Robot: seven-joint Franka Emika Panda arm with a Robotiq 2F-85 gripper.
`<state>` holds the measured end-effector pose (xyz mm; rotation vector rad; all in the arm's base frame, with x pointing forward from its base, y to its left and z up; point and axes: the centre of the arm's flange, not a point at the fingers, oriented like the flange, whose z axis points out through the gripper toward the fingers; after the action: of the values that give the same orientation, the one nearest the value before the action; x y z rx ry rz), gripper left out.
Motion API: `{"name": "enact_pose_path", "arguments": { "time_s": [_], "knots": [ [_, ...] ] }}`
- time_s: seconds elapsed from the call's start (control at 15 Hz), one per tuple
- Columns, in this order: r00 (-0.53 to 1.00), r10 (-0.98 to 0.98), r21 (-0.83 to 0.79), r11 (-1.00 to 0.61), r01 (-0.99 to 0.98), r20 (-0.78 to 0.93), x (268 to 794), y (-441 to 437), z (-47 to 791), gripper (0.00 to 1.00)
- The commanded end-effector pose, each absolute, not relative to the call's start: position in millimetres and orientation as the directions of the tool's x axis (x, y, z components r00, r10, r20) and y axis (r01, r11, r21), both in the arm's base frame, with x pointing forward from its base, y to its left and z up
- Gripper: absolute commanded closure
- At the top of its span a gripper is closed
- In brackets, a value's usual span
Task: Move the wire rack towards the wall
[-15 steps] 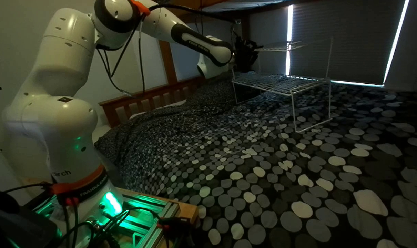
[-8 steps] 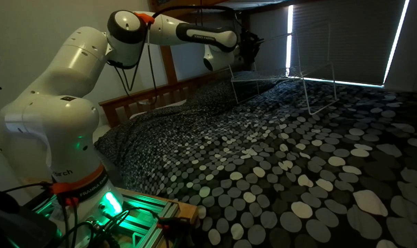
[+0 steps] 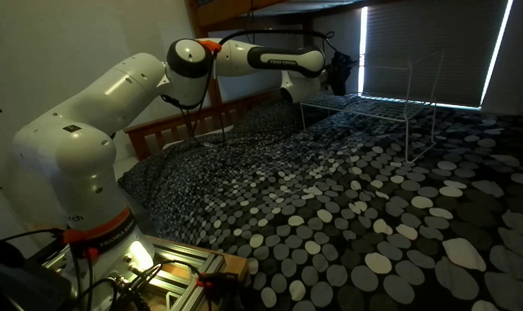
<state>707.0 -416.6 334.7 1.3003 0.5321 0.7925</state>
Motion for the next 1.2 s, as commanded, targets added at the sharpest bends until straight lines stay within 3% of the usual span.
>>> {"name": "enact_pose_path", "arguments": {
  "time_s": [0.0,0.07,0.13,0.2,0.33,0.8,1.13],
  "knots": [
    [0.612,0.779,0.945,0.081,-0.316,0.138,729.2,-467.5,360.1,0.98],
    [0.615,0.775,0.946,0.076,-0.315,0.143,726.9,-471.7,357.3,0.98],
    [0.617,0.773,0.946,0.071,-0.316,0.148,724.7,-474.0,355.8,0.68],
    [0.615,0.773,0.946,0.064,-0.317,0.154,723.9,-474.3,355.8,0.67],
    [0.605,0.780,0.944,0.056,-0.325,0.162,725.0,-469.4,361.5,0.54],
    [0.656,0.752,0.992,0.018,-0.127,0.070,712.7,-443.9,380.8,0.01],
    [0.678,0.735,1.000,-0.003,-0.020,0.016,707.1,-439.2,378.4,0.00]
  ]
}}
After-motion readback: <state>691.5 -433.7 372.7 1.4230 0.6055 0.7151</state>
